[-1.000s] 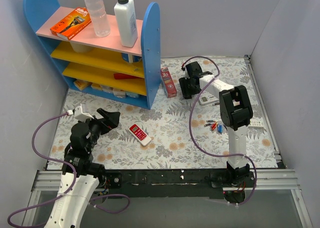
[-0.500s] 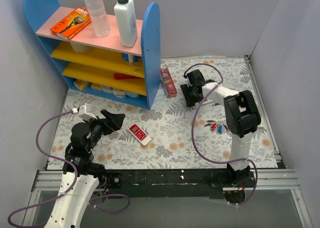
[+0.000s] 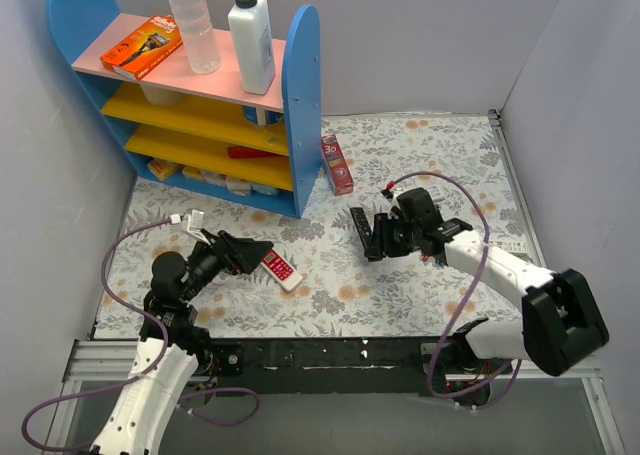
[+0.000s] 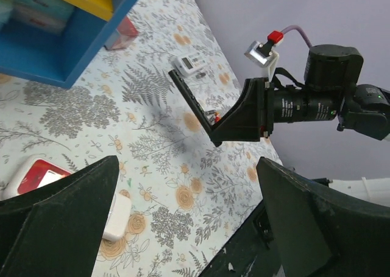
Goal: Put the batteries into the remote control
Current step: Pick up the remote control from the center of the board, then turn over the remote control.
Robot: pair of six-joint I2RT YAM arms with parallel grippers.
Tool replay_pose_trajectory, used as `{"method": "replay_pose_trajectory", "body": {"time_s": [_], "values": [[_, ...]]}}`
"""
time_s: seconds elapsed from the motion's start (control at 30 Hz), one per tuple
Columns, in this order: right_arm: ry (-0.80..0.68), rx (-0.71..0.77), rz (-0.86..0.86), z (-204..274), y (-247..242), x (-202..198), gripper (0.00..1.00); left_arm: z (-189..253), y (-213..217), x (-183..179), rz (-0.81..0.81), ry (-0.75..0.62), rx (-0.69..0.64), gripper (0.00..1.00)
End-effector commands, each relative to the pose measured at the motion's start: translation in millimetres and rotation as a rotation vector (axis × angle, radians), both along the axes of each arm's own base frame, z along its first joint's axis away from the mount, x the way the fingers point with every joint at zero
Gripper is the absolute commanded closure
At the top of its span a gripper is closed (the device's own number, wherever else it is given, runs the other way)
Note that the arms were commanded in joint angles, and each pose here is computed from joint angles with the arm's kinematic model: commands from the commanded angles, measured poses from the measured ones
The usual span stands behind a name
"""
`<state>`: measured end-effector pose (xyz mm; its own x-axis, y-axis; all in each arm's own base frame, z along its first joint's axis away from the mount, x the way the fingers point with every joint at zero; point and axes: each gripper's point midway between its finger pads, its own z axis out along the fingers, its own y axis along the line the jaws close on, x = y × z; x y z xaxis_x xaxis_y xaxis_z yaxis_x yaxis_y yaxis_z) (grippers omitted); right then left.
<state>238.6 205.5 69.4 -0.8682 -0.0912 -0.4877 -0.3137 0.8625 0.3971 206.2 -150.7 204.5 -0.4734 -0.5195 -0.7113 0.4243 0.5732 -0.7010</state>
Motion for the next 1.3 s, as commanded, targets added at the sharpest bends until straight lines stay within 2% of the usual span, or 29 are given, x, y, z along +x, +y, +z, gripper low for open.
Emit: {"method": "replay_pose_trajectory", "body": {"time_s": [0.0,0.07,0.1,0.2,0.27,0.3,0.43,0.6,0.87,1.1,1.13,1.23,1.27], "values": [[-0.09,0.256,0.038,52.5,32.7,-15.1,0.98,27.2,-19.8,-11.2,-0.13,-0.129,-0.094,0.02],[-0.096,0.325,0.081,65.0,40.8,-25.7,0.99,17.7,-26.8,-11.5,-0.157,-0.067,-0.142,0.02],[-0.133,0.373,0.113,76.0,46.1,-28.9,0.98,25.9,-30.2,-12.8,-0.178,-0.106,-0.159,0.02],[-0.188,0.513,0.242,103.2,63.8,-46.1,0.98,28.4,-46.7,-12.1,-0.241,-0.101,-0.193,0.02],[-0.201,0.578,0.319,115.1,72.1,-58.6,0.98,20.6,-61.6,-8.1,-0.275,-0.05,-0.195,0.02],[-0.197,0.602,0.343,118.9,76.1,-64.9,0.98,33.6,-65.8,-3.3,-0.267,-0.096,-0.206,0.02],[-0.214,0.724,0.457,144.2,91.8,-82.7,0.98,45.4,-95.7,3.5,-0.299,-0.126,-0.187,0.02],[-0.21,0.807,0.512,158.3,102.1,-95.2,0.98,52.8,-100.7,18.8,-0.23,-0.146,-0.224,0.02],[-0.206,0.876,0.576,170.6,109.0,-107.7,0.98,66.3,-107.6,11.1,-0.271,-0.146,-0.342,0.02],[-0.176,0.903,0.614,170.6,112.7,-115.8,0.98,75.3,-102.3,9.4,-0.251,-0.136,-0.422,0.24],[-0.172,0.902,0.619,169.3,112.8,-116.8,0.98,76.3,-101.9,9.4,-0.249,-0.135,-0.428,0.34],[-0.167,0.899,0.616,168.1,114.1,-116.7,0.95,78.6,-101.7,11.5,-0.238,-0.12,-0.431,0.51],[-0.168,0.896,0.614,167.8,114.3,-116.5,0.94,75.8,-101.6,13.0,-0.229,-0.098,-0.422,0.62]]}}
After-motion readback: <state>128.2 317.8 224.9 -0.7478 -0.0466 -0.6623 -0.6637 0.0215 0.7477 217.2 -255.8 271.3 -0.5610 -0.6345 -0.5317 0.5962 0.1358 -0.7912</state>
